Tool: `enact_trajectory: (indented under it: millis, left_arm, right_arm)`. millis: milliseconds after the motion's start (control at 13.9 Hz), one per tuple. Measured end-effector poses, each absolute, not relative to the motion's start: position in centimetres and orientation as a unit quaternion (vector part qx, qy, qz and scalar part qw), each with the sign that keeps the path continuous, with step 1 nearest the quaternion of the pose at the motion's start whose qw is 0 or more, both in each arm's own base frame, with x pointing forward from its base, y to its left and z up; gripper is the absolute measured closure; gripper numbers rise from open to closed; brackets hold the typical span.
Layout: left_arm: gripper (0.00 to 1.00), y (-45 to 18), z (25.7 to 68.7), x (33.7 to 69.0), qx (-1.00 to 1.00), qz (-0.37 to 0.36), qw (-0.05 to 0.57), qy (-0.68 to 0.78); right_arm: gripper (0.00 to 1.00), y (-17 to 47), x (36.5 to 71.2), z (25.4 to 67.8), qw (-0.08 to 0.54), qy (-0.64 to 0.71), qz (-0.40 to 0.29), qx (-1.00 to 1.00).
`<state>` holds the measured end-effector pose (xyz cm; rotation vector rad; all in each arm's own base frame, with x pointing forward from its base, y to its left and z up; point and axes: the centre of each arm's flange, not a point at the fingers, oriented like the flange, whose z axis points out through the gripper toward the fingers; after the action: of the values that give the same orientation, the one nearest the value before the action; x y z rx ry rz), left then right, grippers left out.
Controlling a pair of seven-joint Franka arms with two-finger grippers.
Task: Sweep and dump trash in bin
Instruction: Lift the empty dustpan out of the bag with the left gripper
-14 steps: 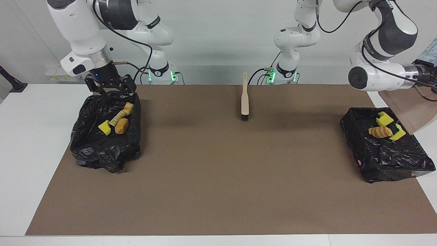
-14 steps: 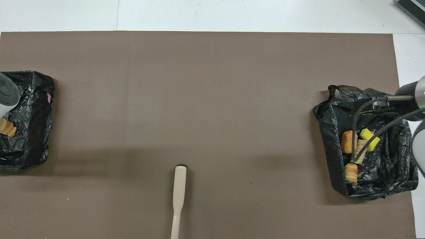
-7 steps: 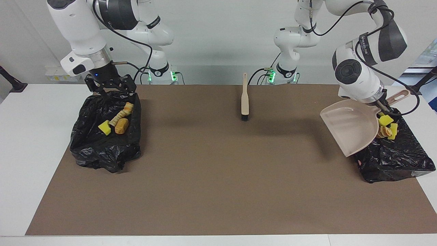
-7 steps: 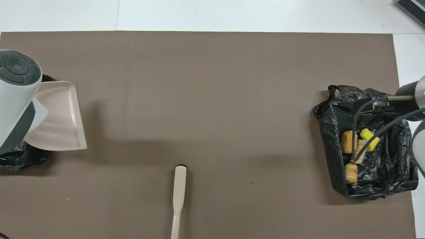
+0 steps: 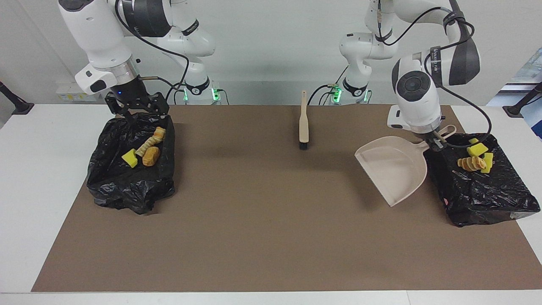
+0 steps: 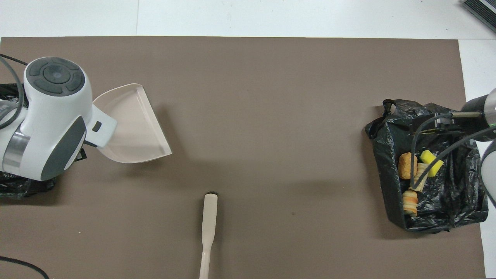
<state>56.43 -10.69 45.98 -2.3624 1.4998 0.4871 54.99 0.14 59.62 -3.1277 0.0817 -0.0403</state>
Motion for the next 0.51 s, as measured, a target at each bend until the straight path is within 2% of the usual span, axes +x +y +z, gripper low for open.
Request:
enact_trajectory:
  millis: [505]
  left_arm:
    - [0.67, -20.6, 43.0, 57.7, -0.925, 0.106, 0.061, 0.359]
  right_arm:
    - [0.0, 0.1, 55.0, 59.6, 0.006, 0.026, -0.013, -1.0]
